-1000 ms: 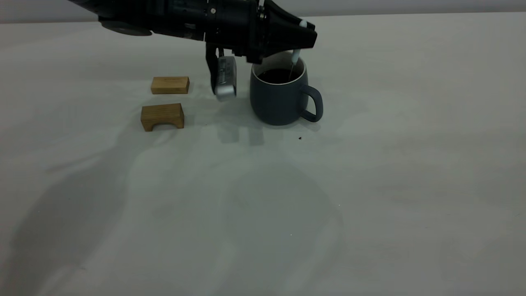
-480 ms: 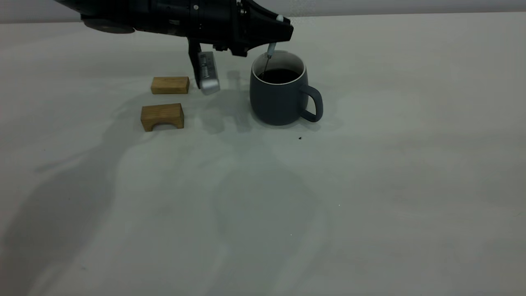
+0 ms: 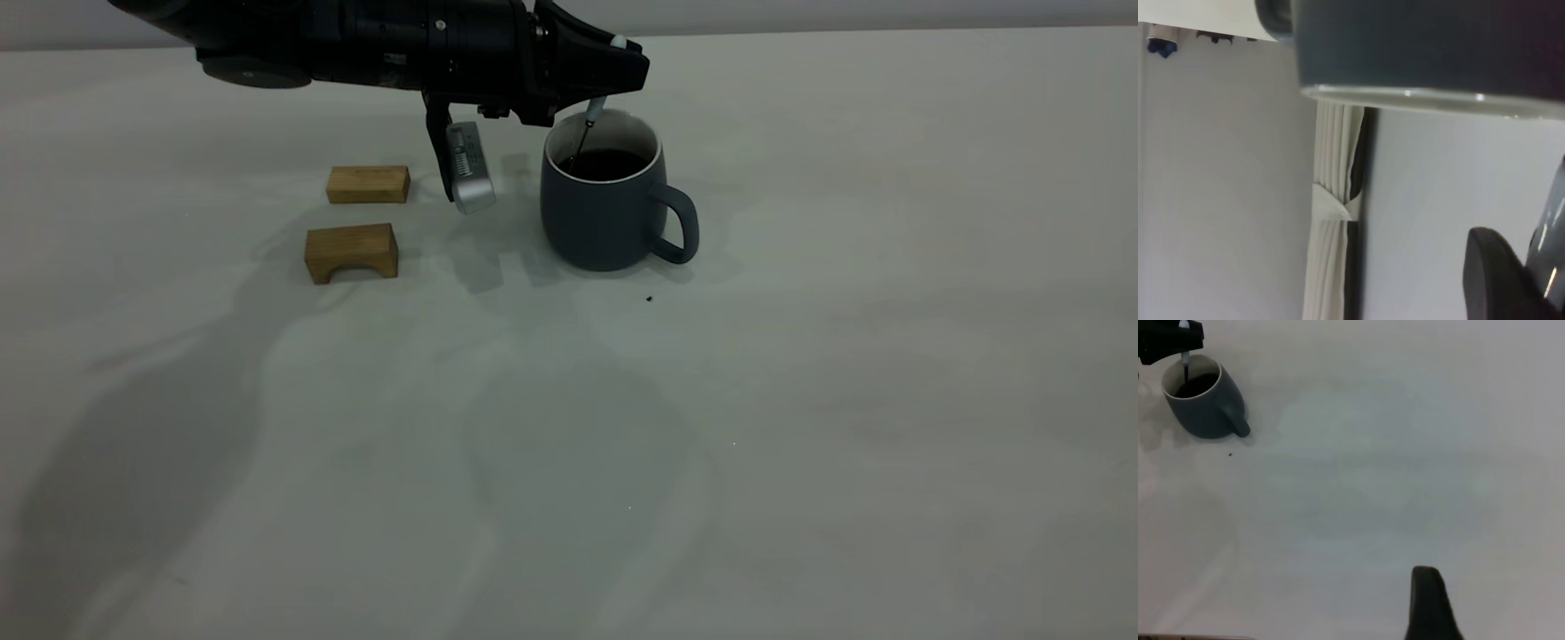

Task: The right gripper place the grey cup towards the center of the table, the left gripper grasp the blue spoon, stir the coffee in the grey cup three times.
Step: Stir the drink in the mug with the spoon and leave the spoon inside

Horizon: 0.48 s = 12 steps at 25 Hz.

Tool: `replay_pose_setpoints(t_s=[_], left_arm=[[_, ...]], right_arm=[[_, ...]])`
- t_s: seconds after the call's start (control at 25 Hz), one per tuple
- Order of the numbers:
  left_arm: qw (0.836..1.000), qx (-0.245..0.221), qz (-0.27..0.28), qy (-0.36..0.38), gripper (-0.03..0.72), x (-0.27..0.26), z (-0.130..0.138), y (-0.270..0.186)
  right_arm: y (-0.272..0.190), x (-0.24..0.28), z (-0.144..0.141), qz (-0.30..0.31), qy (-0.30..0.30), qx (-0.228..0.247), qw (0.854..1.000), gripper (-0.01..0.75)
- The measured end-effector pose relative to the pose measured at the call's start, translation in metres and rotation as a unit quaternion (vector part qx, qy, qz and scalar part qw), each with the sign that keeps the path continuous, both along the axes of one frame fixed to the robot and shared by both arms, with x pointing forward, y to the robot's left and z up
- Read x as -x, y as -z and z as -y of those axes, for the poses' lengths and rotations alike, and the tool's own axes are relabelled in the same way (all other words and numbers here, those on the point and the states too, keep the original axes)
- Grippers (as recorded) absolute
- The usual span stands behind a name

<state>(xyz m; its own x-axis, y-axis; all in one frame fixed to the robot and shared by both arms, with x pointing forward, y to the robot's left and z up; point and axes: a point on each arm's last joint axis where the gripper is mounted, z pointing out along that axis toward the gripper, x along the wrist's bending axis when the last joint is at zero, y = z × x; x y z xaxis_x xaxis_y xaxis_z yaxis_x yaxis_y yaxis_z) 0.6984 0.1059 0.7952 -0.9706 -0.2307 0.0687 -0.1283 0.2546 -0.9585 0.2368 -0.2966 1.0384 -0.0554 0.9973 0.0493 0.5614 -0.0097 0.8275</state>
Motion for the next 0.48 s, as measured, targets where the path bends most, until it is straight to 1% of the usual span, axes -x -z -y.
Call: replay_pose_setpoints(t_s=[0.16, 0.24, 0.32, 0.4, 0.48], left_arm=[[1.0, 0.004, 0.0, 0.018, 0.133, 0.003, 0.001, 0.0], [1.0, 0.009, 0.0, 0.029, 0.153, 0.005, 0.001, -0.001], [0.999, 0.017, 0.0, 0.04, 0.206, 0.007, 0.002, -0.002], [0.998, 0.024, 0.0, 0.056, 0.3, 0.01, 0.003, -0.003], [0.997, 0.027, 0.0, 0.075, 0.376, 0.013, 0.003, -0.004]], right_arm=[[0.0, 0.0, 0.0, 0.0, 0.0, 0.0, 1.0, 0.535], [0.0, 0.0, 0.0, 0.0, 0.0, 0.0, 1.0, 0.535], [0.0, 0.0, 0.0, 0.0, 0.0, 0.0, 1.0, 0.535], [0.0, 0.0, 0.0, 0.0, 0.0, 0.0, 1.0, 0.535], [0.0, 0.0, 0.0, 0.0, 0.0, 0.0, 1.0, 0.535]])
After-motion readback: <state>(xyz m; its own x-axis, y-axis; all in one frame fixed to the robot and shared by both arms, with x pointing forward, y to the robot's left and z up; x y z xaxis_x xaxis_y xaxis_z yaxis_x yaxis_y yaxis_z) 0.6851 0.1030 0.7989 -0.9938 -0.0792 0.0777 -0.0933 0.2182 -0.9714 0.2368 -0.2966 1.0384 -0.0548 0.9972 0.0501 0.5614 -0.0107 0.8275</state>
